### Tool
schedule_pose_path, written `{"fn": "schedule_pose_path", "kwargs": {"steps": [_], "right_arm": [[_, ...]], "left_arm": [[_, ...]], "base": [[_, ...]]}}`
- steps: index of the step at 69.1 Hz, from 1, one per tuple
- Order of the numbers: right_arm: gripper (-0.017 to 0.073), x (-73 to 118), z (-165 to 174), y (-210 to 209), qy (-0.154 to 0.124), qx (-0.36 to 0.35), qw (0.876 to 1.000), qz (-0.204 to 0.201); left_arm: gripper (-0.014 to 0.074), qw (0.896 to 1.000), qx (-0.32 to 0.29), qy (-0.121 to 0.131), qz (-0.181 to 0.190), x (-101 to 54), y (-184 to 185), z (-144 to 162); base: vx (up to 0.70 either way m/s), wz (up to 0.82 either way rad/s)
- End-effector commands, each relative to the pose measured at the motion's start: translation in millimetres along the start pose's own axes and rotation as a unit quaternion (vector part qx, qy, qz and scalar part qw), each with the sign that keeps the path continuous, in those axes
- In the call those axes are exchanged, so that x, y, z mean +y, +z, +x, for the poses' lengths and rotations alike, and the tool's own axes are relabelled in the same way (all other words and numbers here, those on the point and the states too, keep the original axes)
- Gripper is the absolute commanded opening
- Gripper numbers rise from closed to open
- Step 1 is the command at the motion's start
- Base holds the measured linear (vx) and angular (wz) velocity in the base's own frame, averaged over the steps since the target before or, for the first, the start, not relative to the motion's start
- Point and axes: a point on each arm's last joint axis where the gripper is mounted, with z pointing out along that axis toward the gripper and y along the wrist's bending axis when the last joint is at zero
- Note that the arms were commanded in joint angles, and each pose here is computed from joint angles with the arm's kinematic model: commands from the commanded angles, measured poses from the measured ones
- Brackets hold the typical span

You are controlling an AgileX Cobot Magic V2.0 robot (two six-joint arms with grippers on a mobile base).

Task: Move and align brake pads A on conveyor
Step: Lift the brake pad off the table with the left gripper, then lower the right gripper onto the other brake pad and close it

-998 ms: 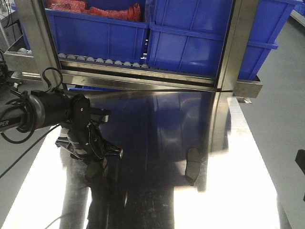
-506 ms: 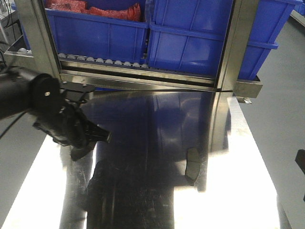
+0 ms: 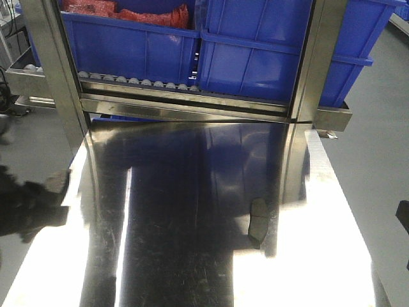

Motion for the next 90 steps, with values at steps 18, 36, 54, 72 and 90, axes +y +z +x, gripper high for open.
{"fn": "schedule_pose_path", "kwargs": {"steps": [18,36,54,72,90], "right_arm": [[0.0450,0.4,-14,-1,-0.002,-0.043,0.999,0.000],[0.0450,0.4,-14,-1,-0.002,-0.043,0.999,0.000],[0.0450,0.4,-14,-1,-0.002,-0.043,0.999,0.000],[0.0450,0.4,-14,-1,-0.002,-0.043,0.999,0.000],[0.0450,1.2,-14,-1,0.013,-0.041,0.999,-0.005]], "left_arm": [[-0.0006,0.986,-0.159,-0.029,0.035,13.0,-69,46],[-0.0006,0.976,-0.209,-0.032,0.045,19.7,-86,73],[-0.0006,0.976,-0.209,-0.034,0.045,20.1,-88,75],[-0.0006,0.976,-0.209,-0.034,0.045,20.1,-88,75],[-0.0006,0.976,-0.209,-0.034,0.045,20.1,-88,75]], "base": [[0.00,0.00],[0.00,0.00],[0.00,0.00],[0.00,0.00],[0.00,0.00]]}}
